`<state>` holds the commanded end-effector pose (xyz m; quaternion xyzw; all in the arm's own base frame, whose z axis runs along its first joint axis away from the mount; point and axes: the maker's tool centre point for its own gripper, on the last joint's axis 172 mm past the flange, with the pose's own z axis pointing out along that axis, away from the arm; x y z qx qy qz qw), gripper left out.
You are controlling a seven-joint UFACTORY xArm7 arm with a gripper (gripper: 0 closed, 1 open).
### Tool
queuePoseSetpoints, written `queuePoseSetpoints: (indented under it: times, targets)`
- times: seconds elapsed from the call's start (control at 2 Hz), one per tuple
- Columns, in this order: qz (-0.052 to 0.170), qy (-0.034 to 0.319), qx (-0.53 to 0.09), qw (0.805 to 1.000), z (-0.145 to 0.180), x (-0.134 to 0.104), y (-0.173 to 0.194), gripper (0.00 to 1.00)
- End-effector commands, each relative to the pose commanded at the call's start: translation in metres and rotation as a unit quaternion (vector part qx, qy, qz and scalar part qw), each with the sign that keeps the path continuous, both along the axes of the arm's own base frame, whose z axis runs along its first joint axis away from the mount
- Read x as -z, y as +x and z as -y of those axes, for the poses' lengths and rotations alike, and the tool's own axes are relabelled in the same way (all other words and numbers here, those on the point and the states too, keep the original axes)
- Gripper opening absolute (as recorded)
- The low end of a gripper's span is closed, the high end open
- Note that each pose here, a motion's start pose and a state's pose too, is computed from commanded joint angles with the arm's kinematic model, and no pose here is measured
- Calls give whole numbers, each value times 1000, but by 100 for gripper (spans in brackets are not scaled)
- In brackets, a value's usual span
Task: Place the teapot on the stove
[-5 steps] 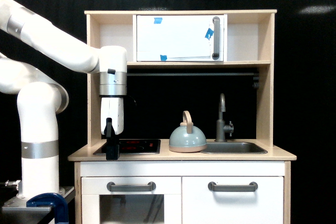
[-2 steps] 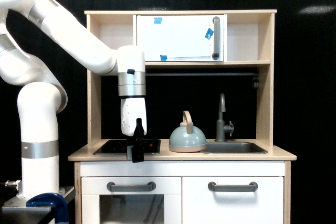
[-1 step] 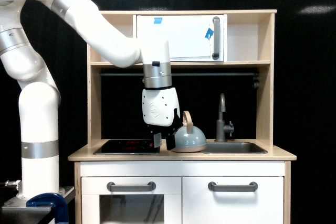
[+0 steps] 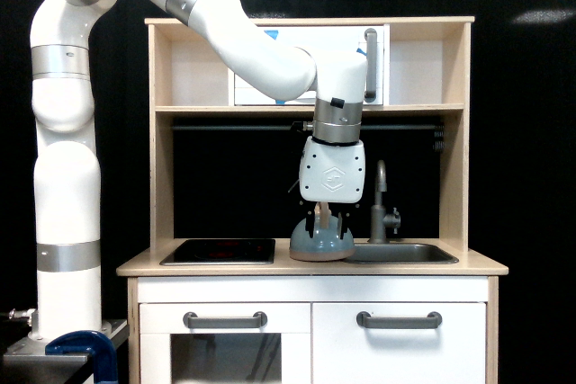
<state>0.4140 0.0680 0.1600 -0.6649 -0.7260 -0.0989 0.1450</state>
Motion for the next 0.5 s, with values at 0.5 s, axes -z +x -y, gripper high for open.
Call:
queuePoseSetpoints:
  times: [0.5]
  targets:
    - [6, 44, 43, 998, -19, -7, -1, 100]
